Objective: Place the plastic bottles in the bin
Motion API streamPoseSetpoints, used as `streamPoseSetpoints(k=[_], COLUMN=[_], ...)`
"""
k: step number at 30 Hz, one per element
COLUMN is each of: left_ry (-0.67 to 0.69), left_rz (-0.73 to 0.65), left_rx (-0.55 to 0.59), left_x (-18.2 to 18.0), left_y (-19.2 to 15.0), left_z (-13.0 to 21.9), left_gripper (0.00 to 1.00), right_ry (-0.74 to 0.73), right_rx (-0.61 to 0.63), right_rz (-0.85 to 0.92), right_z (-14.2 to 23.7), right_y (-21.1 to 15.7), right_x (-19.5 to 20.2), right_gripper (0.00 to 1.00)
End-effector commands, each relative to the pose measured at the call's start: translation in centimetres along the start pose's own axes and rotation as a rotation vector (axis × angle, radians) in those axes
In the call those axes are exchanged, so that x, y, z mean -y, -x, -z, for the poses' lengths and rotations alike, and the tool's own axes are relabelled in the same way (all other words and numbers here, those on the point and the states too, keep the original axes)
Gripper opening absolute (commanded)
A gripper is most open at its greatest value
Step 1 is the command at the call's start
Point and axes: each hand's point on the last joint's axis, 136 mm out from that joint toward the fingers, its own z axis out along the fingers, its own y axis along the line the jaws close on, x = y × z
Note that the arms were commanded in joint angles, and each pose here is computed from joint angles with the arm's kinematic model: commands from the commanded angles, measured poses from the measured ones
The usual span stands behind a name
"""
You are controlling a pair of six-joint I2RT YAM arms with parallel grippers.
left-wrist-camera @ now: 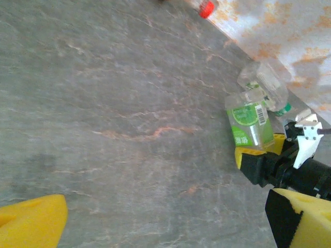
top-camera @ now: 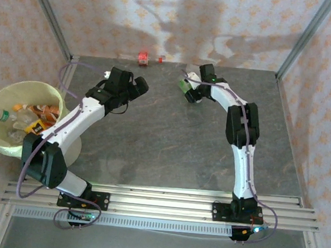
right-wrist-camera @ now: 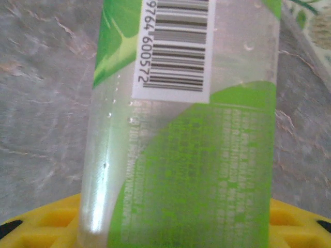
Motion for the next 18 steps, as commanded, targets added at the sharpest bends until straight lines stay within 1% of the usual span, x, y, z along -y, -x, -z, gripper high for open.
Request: streamPoseSetpoints(k=[1, 5, 7, 11, 14, 16, 18], left_ry=[-0.18, -0.321, -0.405, -0.555, -0.58, -0.554, -0.53], left_rz=[0.024, 0.025, 0.007, -0.096, -0.175, -0.177, -0.163], left_rx=[-0.046, -0.11, -0.148, -0.207, -0.215, -0.204, -0.2], left_x=[4.0, 7.2, 9.1, 12.9, 14.3, 14.2, 13.9], left_y=[-1.7, -3.8, -4.8, -7.3, -8.4, -8.3, -8.2], left_z=[-0.9, -2.0, -2.0, -0.5, 0.5, 0.5, 0.2], left_gripper=[1.0, 1.0, 0.99, 0.99, 0.99, 1.0, 1.0], right_ry=[-0.054, -0.055, -0.041, 0.095, 0.172, 0.225, 0.247], right_rx=[0.196, 0.32, 0.34, 0.383, 0.386, 0.393, 0.41], right_rz=[-0.089, -0.228, -0.291, -0.307, -0.298, -0.26, -0.205], right_z=[6.0, 9.9, 11.5, 14.3, 15.9, 17.2, 18.4], right_y=[4.3, 3.7, 2.9, 1.4, 0.3, -0.1, -0.1], right_x=[0.0, -1.4, -2.2, -6.2, -8.9, -10.9, -12.9], right_gripper=[0.44, 0.42, 0.41, 0.41, 0.41, 0.42, 0.42])
